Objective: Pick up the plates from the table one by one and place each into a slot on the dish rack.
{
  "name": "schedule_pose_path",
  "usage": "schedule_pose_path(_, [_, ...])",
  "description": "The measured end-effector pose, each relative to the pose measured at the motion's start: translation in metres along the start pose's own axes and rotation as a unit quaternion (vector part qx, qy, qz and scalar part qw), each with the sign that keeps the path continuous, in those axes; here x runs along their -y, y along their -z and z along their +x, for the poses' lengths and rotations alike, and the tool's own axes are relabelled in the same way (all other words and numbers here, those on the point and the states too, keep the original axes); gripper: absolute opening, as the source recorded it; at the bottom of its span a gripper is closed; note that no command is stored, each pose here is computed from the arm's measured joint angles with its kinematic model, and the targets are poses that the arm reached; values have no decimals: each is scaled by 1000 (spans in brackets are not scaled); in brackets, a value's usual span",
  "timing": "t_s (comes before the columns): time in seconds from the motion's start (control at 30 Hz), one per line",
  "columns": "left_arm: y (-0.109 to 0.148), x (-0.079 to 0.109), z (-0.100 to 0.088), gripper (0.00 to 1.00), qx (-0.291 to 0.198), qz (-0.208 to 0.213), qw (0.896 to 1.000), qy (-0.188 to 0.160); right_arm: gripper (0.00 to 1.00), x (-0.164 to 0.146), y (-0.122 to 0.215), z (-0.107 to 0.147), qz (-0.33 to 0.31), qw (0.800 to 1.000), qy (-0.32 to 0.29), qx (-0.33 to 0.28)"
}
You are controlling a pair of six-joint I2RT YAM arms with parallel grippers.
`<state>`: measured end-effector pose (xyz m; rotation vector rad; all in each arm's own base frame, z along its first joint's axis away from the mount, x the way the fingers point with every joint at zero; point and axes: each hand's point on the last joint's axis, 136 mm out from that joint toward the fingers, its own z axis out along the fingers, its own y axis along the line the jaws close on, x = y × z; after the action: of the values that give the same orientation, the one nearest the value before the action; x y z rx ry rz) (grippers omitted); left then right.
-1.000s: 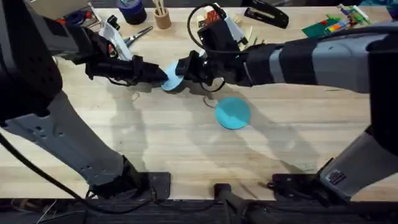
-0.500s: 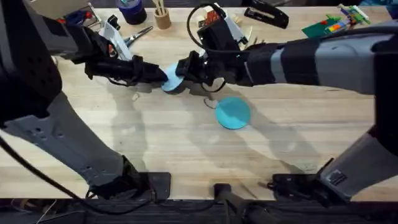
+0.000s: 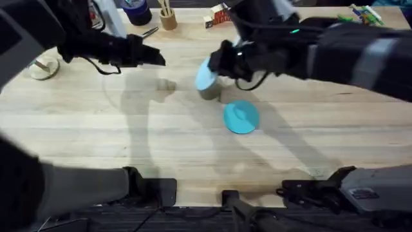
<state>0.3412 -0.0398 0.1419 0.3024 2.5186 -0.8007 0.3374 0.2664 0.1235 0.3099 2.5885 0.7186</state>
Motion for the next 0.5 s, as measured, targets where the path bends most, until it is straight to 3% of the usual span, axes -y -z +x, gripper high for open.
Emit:
schedule_pose_path(0.23, [5,55,-5,37,-7,-60,993,-103,32,30,54,-17,70,997,39,25])
schedule_pose_path(0.5, [13,93,-4,38,3,-110,981,-162,31,48,108,-37,172,981,80,35])
